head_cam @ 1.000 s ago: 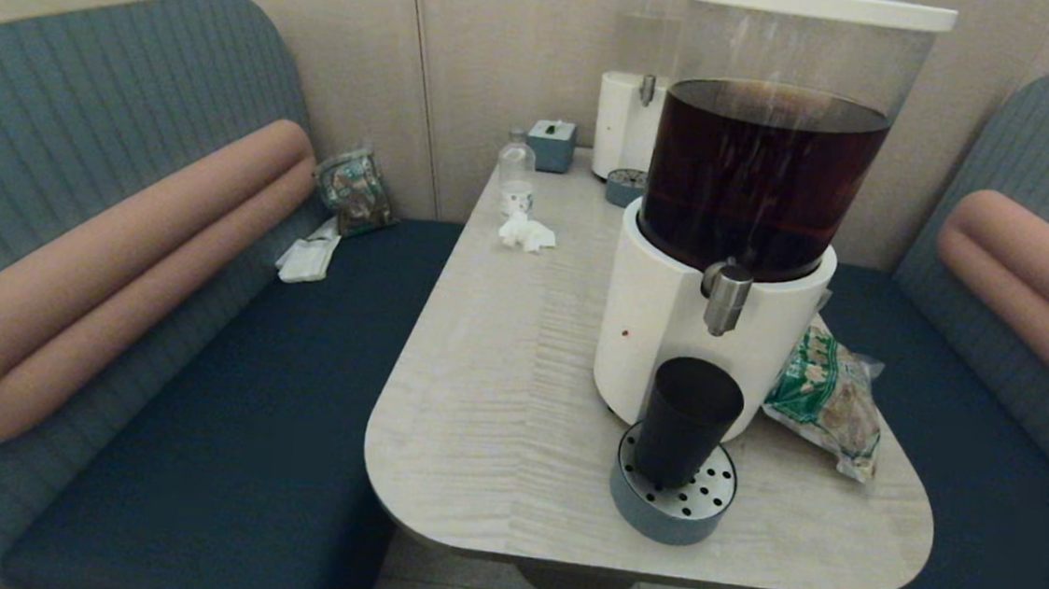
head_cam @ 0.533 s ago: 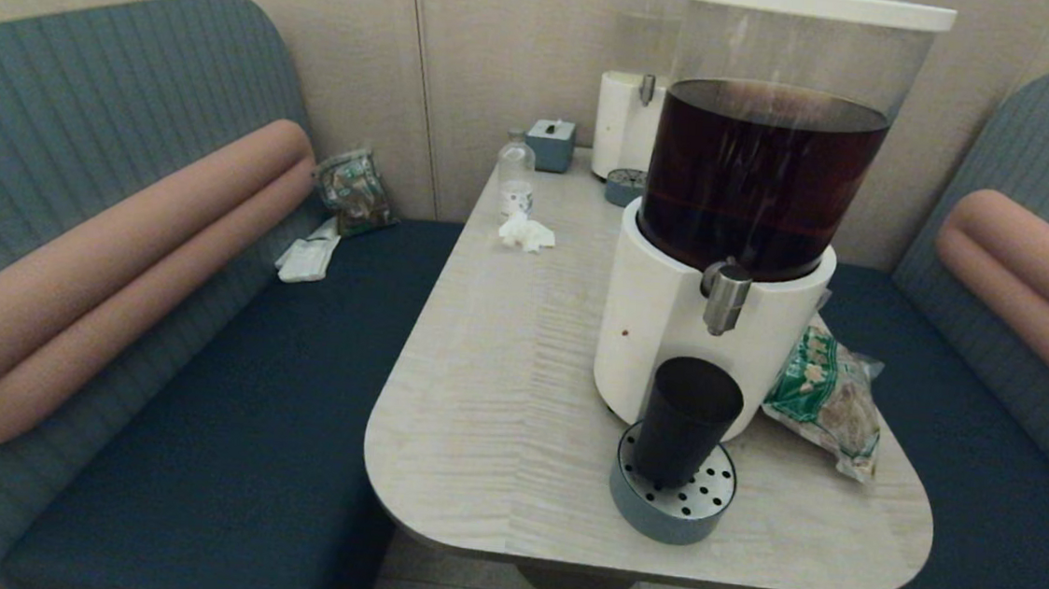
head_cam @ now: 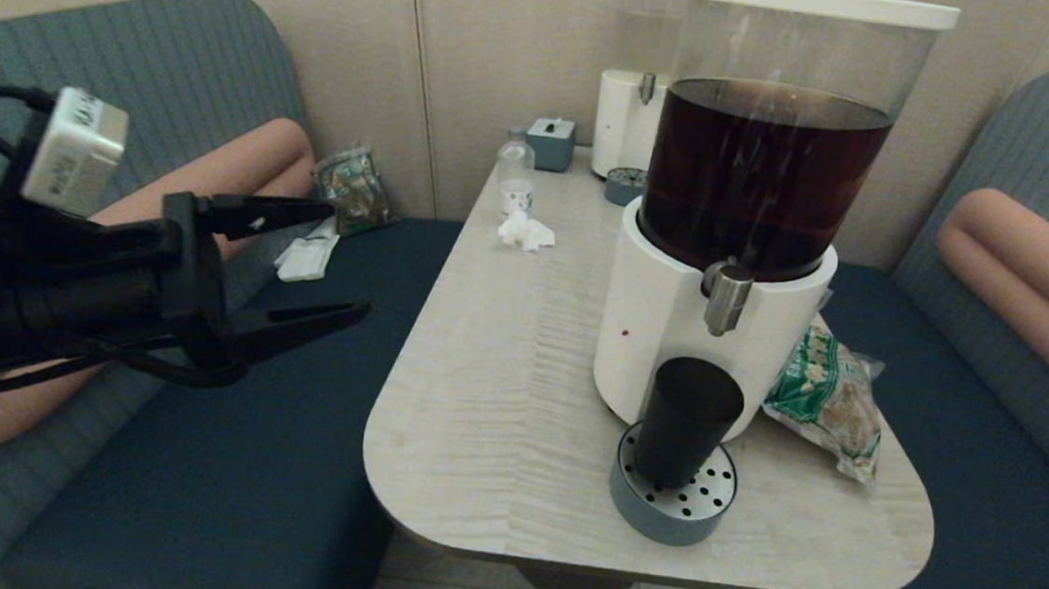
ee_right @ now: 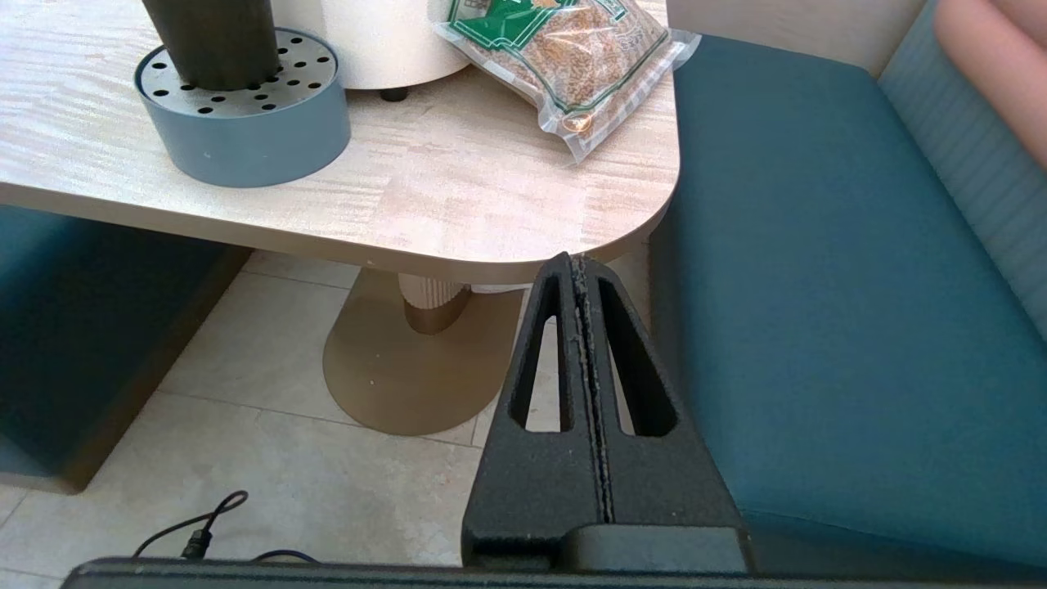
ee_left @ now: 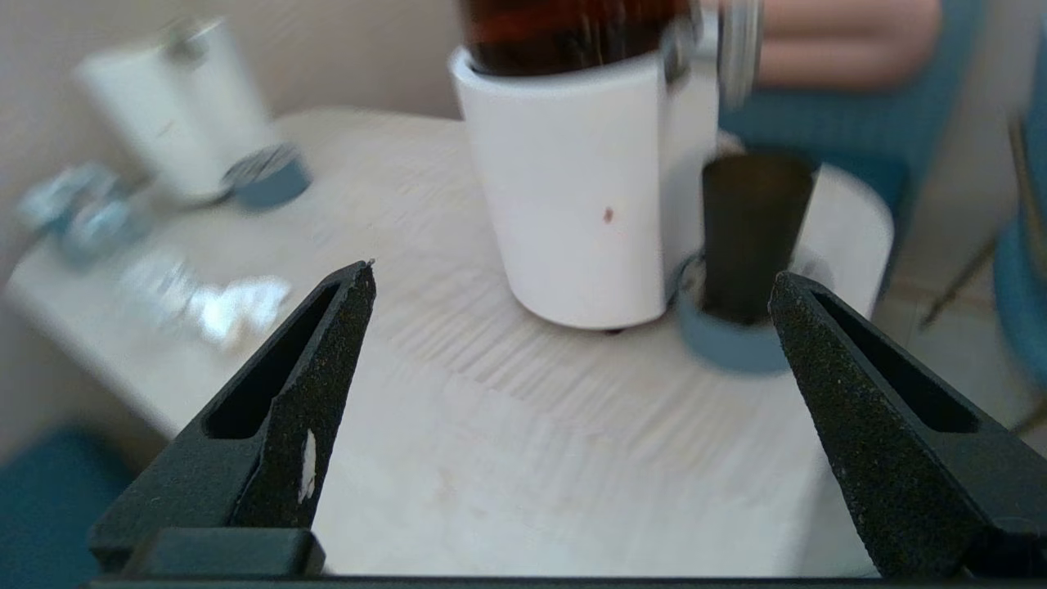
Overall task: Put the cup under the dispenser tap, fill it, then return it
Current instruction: Place the cup next to the water dispenser
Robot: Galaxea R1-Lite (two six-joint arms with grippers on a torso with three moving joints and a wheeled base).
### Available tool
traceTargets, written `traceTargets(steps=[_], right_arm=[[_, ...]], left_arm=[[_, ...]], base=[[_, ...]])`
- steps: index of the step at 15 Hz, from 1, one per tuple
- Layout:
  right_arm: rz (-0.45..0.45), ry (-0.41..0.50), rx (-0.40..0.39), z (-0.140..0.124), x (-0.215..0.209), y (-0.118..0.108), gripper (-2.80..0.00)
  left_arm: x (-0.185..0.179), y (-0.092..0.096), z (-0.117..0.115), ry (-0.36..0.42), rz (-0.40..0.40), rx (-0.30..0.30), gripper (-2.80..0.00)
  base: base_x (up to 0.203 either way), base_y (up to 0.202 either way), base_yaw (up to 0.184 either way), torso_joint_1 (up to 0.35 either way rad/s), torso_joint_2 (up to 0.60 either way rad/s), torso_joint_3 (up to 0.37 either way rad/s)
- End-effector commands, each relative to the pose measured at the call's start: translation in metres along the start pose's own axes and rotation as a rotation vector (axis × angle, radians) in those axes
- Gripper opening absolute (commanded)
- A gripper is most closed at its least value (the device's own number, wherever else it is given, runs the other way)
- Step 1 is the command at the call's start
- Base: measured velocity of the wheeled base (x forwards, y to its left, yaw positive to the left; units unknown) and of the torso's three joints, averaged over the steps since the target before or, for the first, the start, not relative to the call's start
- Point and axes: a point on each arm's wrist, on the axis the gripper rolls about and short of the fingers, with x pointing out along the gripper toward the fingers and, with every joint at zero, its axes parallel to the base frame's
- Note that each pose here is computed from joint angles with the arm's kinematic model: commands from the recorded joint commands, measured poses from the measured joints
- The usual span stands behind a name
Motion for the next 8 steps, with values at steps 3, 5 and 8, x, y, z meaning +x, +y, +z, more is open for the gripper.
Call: traceTargets(steps=[3,5,8], right_arm=[[0.001,0.002,-0.001,0.000,0.000,0.000,-2.80],[0.001,0.002,-0.001,0.000,0.000,0.000,-2.80],[0.001,0.002,-0.001,0.000,0.000,0.000,-2.80]], left_arm=[[0.024,0.020,-0.083,-0.006,-0.214,-0.025,0.00],[0.032,0.017,-0.090,-0.010,-0.256,-0.042,0.00],[0.078,-0.020,-0.111,-0.017,-0.430,-0.138,0.00]], base=[[0.000,0.000,0.000,0.000,0.00,0.000],[0.000,0.000,0.000,0.000,0.00,0.000],[0.000,0.000,0.000,0.000,0.00,0.000]])
